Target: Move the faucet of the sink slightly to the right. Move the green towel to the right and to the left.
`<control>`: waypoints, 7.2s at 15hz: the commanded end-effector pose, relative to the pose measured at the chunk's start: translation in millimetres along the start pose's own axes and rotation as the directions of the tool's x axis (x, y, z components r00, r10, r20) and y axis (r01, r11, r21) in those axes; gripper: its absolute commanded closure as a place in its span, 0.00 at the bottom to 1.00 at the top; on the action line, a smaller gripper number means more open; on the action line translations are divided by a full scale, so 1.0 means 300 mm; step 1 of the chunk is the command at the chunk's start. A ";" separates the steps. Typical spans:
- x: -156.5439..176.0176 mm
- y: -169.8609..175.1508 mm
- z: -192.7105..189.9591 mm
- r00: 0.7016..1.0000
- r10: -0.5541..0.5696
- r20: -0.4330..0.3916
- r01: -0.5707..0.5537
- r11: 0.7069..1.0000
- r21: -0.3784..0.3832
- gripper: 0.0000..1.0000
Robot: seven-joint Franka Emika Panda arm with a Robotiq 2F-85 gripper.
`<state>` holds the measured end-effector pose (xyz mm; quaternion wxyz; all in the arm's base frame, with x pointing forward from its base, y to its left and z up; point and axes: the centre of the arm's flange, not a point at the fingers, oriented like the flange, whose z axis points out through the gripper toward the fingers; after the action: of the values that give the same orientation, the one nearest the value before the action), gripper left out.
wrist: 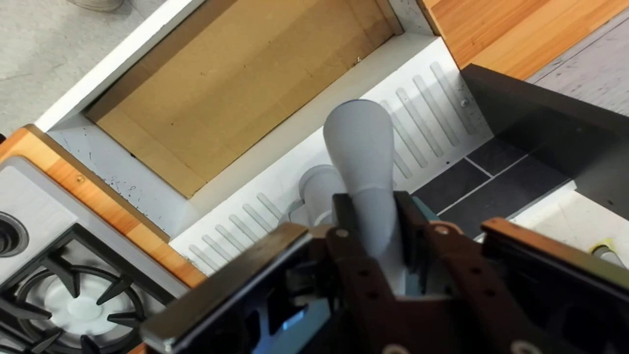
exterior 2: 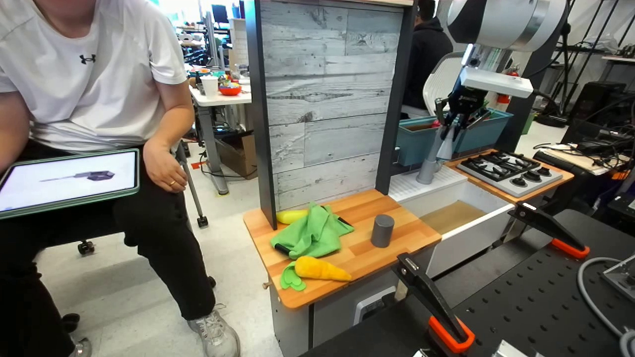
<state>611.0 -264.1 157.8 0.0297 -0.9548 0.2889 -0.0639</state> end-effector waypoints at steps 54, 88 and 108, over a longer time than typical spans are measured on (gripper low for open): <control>-0.619 -0.977 0.416 0.856 -0.497 0.139 0.494 0.867 0.061 0.00; -0.639 -0.892 0.164 0.850 -0.519 0.088 0.517 0.855 0.040 0.99; -0.544 -0.710 0.097 0.877 -0.467 0.116 0.472 0.881 -0.021 0.12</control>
<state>602.1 11.6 128.7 0.0100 -0.9984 0.0521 -0.0191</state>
